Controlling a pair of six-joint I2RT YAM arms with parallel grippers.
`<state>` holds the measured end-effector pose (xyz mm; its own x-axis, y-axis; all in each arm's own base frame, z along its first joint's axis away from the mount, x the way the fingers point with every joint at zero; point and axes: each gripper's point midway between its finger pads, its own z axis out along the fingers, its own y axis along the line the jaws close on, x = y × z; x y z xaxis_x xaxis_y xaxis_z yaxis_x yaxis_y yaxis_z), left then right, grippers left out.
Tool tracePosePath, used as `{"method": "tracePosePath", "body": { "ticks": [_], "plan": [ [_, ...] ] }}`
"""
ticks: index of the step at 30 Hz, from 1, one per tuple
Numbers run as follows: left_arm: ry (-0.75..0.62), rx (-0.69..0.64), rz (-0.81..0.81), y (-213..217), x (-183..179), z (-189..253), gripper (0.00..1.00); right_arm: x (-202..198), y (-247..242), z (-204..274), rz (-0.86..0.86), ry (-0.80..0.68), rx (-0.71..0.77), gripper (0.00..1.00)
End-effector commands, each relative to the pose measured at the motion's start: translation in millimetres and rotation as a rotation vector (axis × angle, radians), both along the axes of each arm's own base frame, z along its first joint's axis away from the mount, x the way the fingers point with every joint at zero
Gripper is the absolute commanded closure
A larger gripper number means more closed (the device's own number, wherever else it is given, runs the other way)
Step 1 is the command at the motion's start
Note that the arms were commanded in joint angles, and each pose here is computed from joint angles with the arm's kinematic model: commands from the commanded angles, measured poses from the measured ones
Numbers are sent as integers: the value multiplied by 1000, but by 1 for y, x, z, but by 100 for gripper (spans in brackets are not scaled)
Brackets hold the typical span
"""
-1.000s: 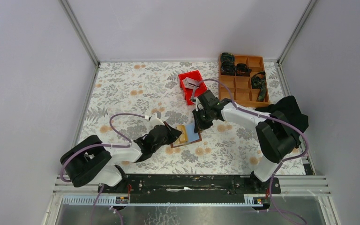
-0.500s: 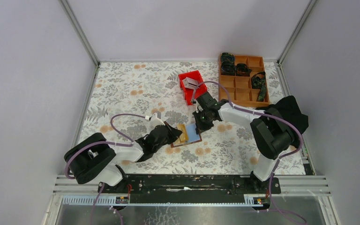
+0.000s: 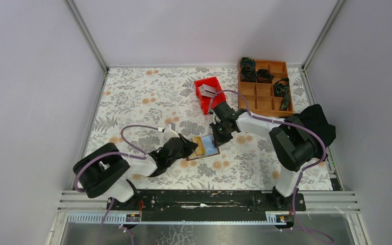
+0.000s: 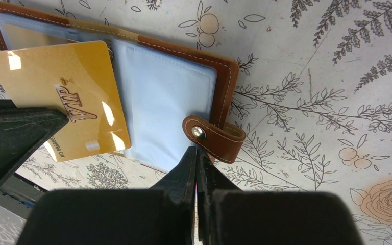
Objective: Put the credit cards into the card holder
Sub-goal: Insert the credit card into the card holder.
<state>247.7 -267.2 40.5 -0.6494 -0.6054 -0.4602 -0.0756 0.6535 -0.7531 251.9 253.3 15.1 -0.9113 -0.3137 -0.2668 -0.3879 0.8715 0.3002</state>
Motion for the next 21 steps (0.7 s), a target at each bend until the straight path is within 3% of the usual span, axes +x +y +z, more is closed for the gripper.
{"method": "tracePosePath", "body": {
  "ticks": [1,21],
  "plan": [
    [-29,-14,27,2,3,1,100,0,-2,-7,5,-6,-46,100],
    [38,-21,34,0,-2,-23,100,-4,-7,-14,8,14,-73,100]
  ]
}}
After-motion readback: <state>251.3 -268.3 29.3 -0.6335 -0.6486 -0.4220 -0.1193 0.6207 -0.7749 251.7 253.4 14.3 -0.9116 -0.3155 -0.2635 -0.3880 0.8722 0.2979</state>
